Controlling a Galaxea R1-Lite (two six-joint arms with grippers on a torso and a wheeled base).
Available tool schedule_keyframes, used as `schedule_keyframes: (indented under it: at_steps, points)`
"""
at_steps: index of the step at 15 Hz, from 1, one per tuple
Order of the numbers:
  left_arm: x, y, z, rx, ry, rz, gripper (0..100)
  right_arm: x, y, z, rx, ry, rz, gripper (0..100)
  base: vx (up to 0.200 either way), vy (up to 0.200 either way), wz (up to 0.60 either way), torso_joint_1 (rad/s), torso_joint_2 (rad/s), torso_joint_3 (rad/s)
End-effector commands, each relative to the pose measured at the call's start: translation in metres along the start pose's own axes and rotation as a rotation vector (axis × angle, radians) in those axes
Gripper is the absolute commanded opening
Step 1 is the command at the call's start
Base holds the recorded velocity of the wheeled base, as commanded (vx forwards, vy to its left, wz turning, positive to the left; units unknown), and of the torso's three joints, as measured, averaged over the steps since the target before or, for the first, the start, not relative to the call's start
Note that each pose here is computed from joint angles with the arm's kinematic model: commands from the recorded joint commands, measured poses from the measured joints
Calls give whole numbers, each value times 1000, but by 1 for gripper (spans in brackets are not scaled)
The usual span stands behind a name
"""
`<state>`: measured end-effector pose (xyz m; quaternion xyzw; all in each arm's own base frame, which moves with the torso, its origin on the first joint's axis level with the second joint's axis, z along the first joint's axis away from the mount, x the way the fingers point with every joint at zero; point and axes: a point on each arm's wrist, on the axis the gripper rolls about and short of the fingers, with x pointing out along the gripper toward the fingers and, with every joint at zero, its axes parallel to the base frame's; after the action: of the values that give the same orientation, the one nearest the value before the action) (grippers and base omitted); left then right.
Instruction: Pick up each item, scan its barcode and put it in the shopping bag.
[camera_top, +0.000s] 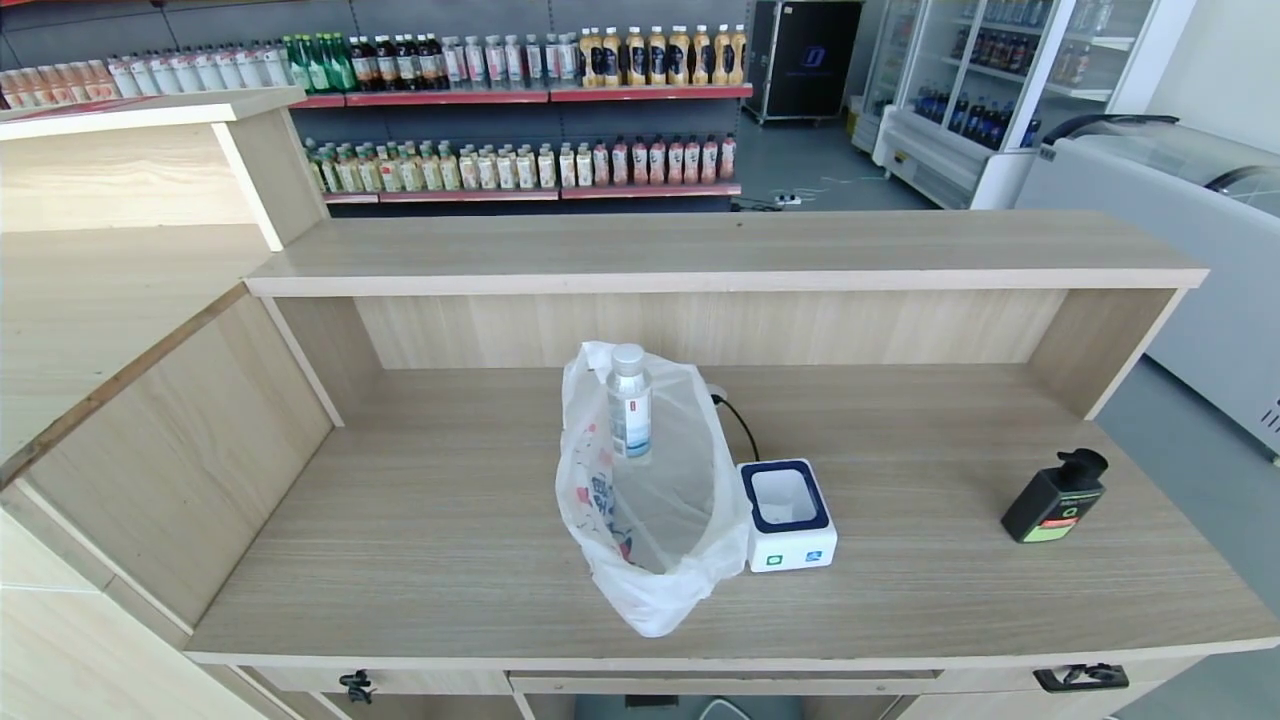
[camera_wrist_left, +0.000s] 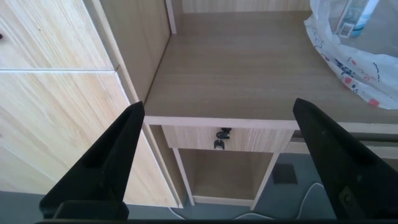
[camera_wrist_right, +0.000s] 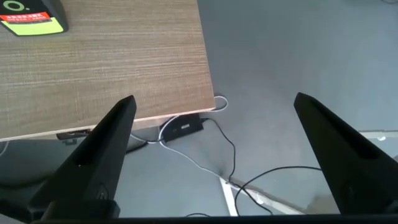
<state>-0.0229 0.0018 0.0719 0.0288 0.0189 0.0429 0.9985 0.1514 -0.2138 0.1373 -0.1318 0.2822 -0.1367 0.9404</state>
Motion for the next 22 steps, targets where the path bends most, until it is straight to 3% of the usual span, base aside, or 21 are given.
schedule_keyframes:
  at_steps: [1,6,12,22]
  points:
    - [0,0,0,0,0,1,100,31,2,-11,10,13,62,100,0,0,0,0,0,0]
    - [0,0,0,0,0,1,100,73,12,-1,-11,-69,151,100,0,0,0,0,0,0]
    - [0,0,0,0,0,1,100,119,66,29,-36,-114,347,100,0,0,0,0,0,0]
    - [0,0,0,0,0,1,100,154,124,45,-120,-128,517,100,0,0,0,0,0,0]
